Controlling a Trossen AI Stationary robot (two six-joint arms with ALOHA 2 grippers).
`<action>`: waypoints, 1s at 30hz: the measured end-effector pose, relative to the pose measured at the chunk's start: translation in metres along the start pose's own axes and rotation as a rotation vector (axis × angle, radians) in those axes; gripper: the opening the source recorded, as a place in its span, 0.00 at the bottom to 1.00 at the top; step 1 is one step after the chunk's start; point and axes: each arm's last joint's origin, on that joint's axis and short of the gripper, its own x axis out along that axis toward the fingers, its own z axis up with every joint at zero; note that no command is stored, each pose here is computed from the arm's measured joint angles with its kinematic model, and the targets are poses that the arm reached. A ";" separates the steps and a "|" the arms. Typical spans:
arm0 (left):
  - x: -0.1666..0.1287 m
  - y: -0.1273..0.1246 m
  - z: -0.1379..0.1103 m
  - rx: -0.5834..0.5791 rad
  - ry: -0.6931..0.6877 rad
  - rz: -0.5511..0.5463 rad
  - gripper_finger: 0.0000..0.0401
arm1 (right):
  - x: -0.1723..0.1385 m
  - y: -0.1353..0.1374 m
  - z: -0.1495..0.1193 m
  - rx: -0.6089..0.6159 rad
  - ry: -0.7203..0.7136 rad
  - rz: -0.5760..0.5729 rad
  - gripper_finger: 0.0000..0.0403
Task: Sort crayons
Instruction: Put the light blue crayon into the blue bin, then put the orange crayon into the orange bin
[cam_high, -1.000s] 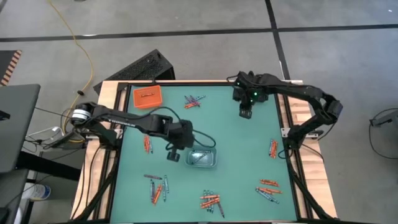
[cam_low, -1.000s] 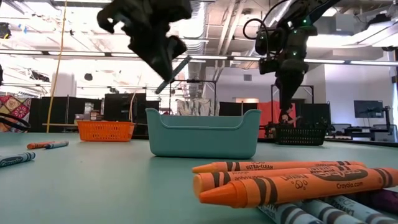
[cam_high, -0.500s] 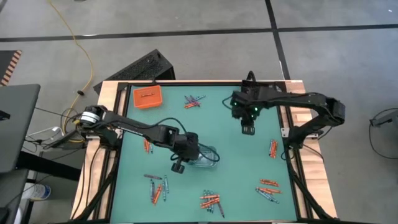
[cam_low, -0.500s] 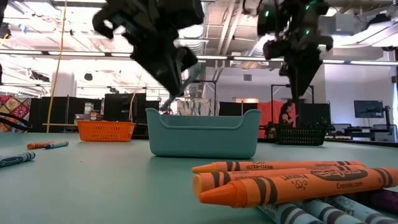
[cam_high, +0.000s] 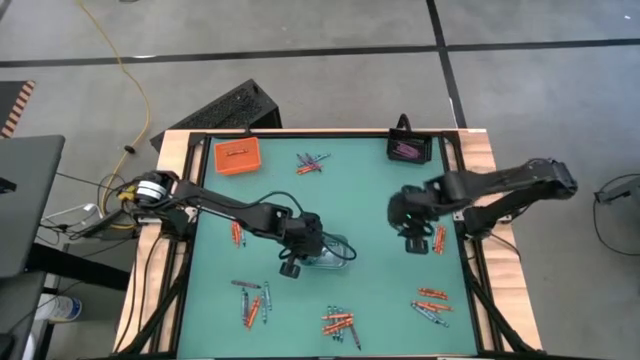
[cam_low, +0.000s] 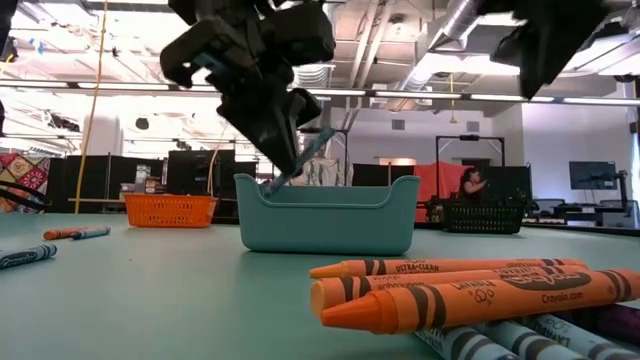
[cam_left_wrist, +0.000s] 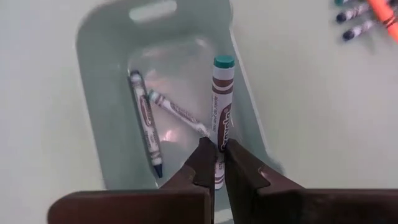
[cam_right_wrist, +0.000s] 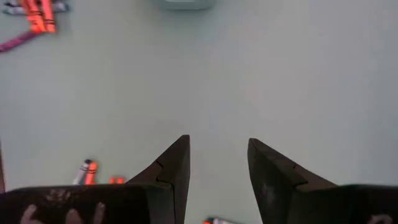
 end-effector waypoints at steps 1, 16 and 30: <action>0.000 0.000 -0.001 0.000 0.004 -0.001 0.03 | -0.003 0.007 -0.003 -0.003 -0.012 -0.001 0.38; 0.006 0.001 0.000 0.000 0.004 0.021 0.29 | -0.001 0.089 -0.040 0.018 -0.046 -0.027 0.38; 0.006 -0.020 0.003 0.065 -0.006 -0.014 0.33 | 0.046 0.170 -0.032 -0.184 -0.232 0.120 0.38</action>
